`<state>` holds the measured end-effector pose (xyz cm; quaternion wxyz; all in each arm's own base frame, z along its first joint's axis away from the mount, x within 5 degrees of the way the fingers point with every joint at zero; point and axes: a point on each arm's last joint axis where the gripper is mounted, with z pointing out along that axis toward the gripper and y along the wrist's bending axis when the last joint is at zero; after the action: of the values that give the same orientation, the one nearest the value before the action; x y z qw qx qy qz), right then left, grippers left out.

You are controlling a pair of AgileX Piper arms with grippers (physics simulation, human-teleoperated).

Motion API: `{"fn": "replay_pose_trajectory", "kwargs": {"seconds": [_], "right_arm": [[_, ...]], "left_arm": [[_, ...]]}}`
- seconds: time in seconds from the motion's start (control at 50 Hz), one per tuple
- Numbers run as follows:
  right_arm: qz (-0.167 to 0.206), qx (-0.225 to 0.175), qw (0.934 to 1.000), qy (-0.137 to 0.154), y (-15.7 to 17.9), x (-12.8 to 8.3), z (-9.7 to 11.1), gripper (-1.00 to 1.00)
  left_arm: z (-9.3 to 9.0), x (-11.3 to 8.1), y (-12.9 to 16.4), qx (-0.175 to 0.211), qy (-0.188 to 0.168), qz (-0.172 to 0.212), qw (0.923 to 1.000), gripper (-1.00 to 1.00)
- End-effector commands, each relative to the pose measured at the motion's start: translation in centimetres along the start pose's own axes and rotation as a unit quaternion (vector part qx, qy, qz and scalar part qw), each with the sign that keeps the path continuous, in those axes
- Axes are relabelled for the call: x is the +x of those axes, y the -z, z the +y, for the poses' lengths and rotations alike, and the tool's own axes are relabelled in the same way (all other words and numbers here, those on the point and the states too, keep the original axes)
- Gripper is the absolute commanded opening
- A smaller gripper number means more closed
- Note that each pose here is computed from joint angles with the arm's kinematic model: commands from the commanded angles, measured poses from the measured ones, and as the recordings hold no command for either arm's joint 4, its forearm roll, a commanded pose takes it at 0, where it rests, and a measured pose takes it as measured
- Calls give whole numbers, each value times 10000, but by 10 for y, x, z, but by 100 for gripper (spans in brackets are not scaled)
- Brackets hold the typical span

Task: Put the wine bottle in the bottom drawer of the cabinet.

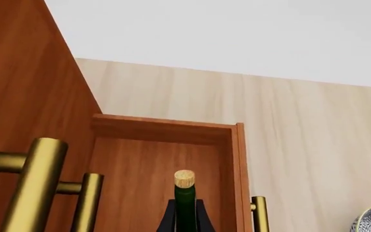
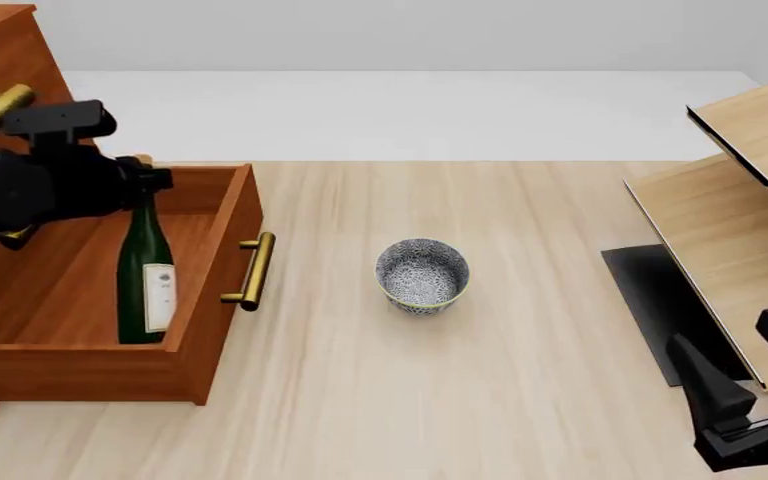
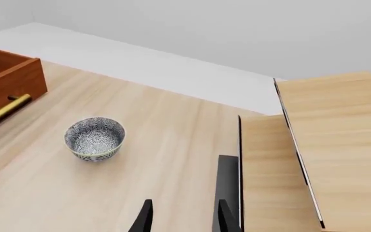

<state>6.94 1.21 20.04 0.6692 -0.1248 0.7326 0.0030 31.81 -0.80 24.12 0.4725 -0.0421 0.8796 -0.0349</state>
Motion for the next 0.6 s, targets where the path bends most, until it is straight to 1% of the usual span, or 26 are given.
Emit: {"fn": "replay_pose_trajectory", "kwargs": {"seconds": [0.02, 0.1, 0.24, 0.38, 0.4, 0.58, 0.6], "right_arm": [[12, -7, 10000, 21, 0, 0, 0, 100], [23, -9, 10000, 17, 1, 1, 0, 100], [33, -21, 10000, 23, 3, 2, 0, 100], [42, -24, 10000, 25, 4, 2, 1, 100], [43, -24, 10000, 21, 4, 2, 1, 100], [55, -13, 10000, 17, 9, 5, 1, 100], [56, -11, 10000, 15, 10, 5, 1, 100]], "left_arm": [[2, 35, -16, -33, -242, 637, 9977, -100], [3, 36, -19, -50, -278, 658, 9974, -100], [1, 39, -22, -19, -290, 682, 9973, -100], [3, 39, -28, -43, -276, 699, 9972, -100], [4, 39, -28, -54, -318, 695, 9971, -100], [3, 37, -34, -46, -349, 727, 9967, -100], [2, 36, -35, -47, -296, 727, 9969, -100]]}}
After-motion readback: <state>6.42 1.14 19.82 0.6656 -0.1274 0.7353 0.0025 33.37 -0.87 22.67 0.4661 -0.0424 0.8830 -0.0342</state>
